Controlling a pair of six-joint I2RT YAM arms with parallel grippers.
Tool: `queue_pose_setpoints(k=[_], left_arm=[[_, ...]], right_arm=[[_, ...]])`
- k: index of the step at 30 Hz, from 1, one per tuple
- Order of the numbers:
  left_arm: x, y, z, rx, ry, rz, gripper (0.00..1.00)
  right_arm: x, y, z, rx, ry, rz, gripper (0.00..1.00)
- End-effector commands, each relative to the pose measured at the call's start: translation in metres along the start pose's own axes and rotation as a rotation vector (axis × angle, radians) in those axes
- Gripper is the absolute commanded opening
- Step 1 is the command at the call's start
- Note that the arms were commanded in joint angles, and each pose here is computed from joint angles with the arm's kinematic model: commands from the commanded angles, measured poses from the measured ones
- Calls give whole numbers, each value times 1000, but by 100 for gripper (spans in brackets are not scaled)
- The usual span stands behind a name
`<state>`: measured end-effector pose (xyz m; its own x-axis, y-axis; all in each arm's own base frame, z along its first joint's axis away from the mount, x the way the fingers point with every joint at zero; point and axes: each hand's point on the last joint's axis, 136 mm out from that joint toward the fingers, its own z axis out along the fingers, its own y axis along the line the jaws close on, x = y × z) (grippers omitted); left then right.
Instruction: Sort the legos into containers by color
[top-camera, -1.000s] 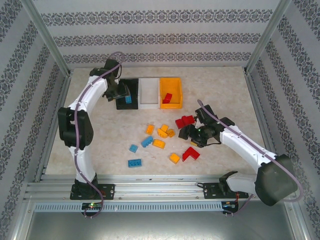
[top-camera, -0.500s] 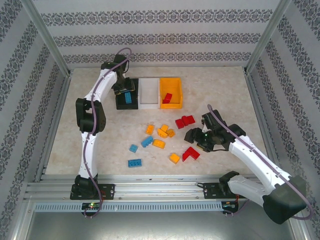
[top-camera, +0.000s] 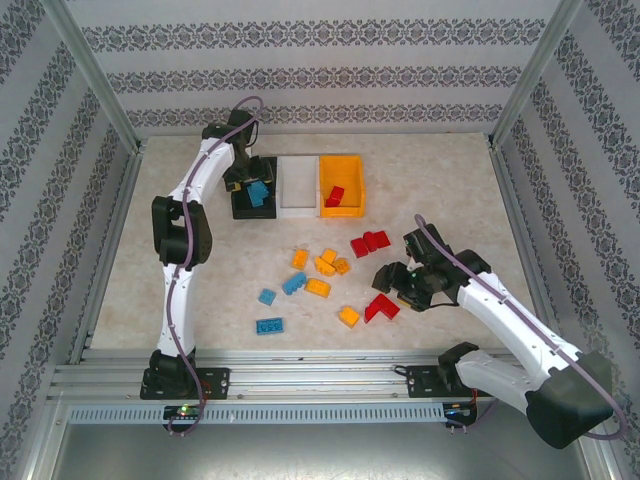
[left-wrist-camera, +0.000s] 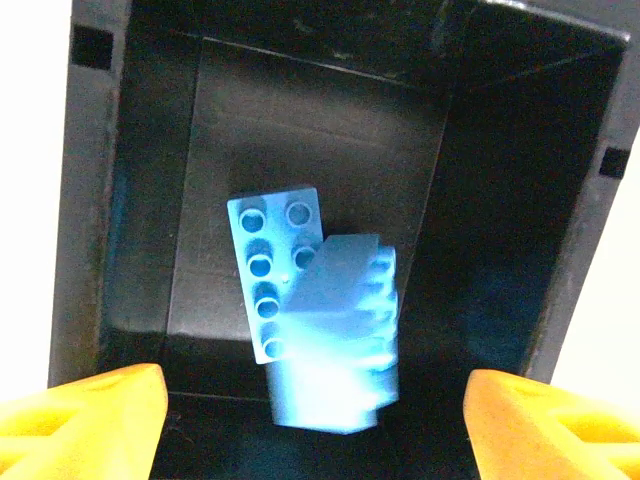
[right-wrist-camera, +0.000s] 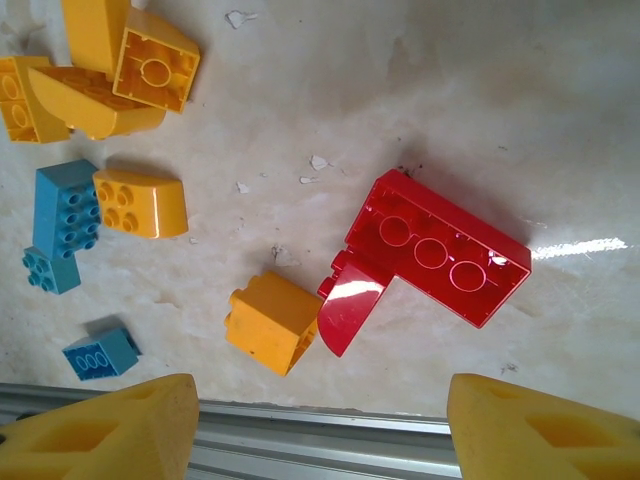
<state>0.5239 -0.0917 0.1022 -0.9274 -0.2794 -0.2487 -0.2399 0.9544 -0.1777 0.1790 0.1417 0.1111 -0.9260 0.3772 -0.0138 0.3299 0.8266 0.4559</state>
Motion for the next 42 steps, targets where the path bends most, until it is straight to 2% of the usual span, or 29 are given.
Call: queue_pose_setpoints(k=[1, 7, 11, 14, 16, 19, 21, 26, 31, 34, 42], left_arm=[[3, 5, -34, 2, -17, 2, 83], [12, -1, -65, 23, -35, 18, 85], [39, -13, -87, 27, -41, 78, 85], [72, -16, -97, 35, -39, 104, 85], [101, -19, -102, 65, -43, 105, 85], [145, -15, -102, 94, -26, 77, 85], [173, -9, -99, 108, -4, 53, 85], [227, 8, -93, 95, 47, 42, 86], [245, 24, -101, 86, 24, 21, 86], [251, 30, -106, 82, 21, 26, 87], [258, 41, -115, 62, 9, 38, 88]], right_arm=[[-4, 4, -3, -3, -6, -29, 67], [-5, -1, 0, 10, 6, -21, 67], [-6, -14, 6, 60, 19, 5, 67], [-6, -38, 11, 178, 29, 71, 68], [-6, -50, 14, 231, 33, 108, 75], [-9, -49, 23, 201, 14, 153, 82], [-12, -46, 27, 179, 22, 174, 82], [-8, -63, 32, 276, 44, 269, 83], [-9, -72, 34, 309, -8, 419, 85], [-14, -66, 41, 269, -37, 473, 87], [-18, -48, 61, 269, 5, 483, 92]])
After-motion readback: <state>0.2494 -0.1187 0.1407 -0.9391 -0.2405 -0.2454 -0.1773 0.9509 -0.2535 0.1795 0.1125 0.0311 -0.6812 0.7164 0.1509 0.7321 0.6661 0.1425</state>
